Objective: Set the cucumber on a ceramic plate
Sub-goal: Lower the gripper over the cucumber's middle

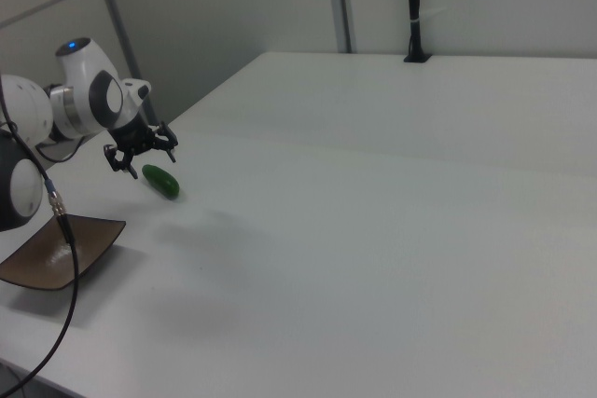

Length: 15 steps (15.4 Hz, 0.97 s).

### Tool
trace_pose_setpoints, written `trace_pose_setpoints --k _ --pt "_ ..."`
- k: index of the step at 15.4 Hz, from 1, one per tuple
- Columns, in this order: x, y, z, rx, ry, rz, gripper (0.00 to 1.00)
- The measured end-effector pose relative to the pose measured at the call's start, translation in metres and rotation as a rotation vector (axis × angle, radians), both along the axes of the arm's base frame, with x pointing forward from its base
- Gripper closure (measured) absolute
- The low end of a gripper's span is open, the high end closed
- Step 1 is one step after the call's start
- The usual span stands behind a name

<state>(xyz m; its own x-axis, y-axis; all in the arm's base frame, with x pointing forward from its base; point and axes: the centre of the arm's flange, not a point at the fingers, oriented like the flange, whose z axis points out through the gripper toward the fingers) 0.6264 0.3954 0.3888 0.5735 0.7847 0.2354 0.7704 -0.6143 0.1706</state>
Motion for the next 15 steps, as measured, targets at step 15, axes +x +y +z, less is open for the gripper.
trace_pose_setpoints --k 15 --pt "0.028 0.043 -0.080 0.014 -0.092 0.003 0.00"
